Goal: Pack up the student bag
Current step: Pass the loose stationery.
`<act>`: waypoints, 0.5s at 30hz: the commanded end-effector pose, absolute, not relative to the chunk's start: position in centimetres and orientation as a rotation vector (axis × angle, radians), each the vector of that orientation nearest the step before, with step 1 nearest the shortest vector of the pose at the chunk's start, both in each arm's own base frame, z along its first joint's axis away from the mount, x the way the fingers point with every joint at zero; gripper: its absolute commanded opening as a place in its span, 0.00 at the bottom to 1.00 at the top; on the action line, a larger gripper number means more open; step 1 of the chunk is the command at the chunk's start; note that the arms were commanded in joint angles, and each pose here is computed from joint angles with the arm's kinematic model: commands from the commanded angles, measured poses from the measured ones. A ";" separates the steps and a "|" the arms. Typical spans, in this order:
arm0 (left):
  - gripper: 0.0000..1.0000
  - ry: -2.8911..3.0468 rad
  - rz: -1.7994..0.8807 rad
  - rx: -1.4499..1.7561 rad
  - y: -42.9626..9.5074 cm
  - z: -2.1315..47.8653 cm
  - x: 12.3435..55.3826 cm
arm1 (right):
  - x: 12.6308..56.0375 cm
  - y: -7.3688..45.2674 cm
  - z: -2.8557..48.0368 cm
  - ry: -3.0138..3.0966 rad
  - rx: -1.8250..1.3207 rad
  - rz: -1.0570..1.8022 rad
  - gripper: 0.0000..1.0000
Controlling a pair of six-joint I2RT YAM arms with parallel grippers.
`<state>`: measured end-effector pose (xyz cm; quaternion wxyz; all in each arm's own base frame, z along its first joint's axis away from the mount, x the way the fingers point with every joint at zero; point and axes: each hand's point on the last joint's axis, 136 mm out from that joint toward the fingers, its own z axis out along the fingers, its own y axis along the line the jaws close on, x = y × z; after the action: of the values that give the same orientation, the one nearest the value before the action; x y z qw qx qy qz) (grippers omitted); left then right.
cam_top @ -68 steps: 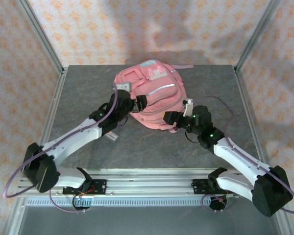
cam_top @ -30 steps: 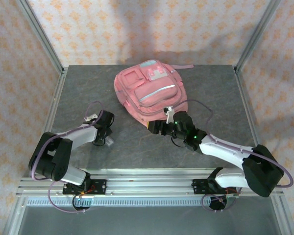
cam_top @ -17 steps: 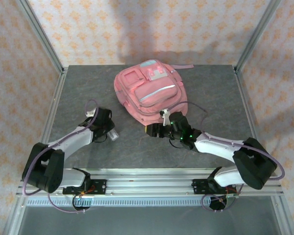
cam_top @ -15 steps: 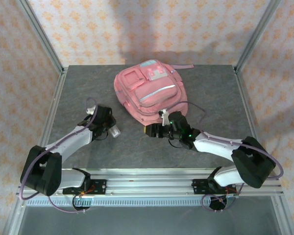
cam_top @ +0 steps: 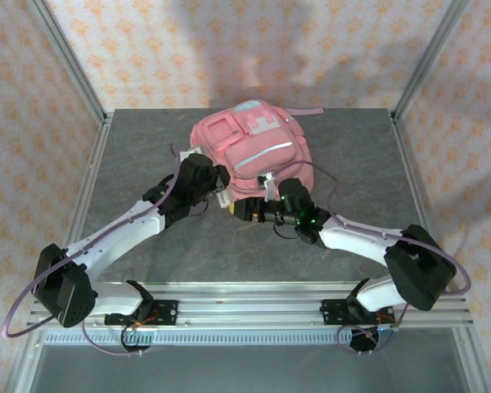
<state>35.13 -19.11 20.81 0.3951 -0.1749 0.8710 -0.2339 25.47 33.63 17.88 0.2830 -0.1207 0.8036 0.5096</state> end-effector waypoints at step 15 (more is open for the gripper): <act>0.34 2.243 -0.563 -0.366 -21.5 20.5 34.9 | 26.7 32.6 20.7 2.051 -0.233 1.318 0.67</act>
<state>34.54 -21.09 19.01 0.3788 -0.1522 0.8872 -0.2149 26.13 33.27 19.13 0.3046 -0.0943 0.7979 0.5116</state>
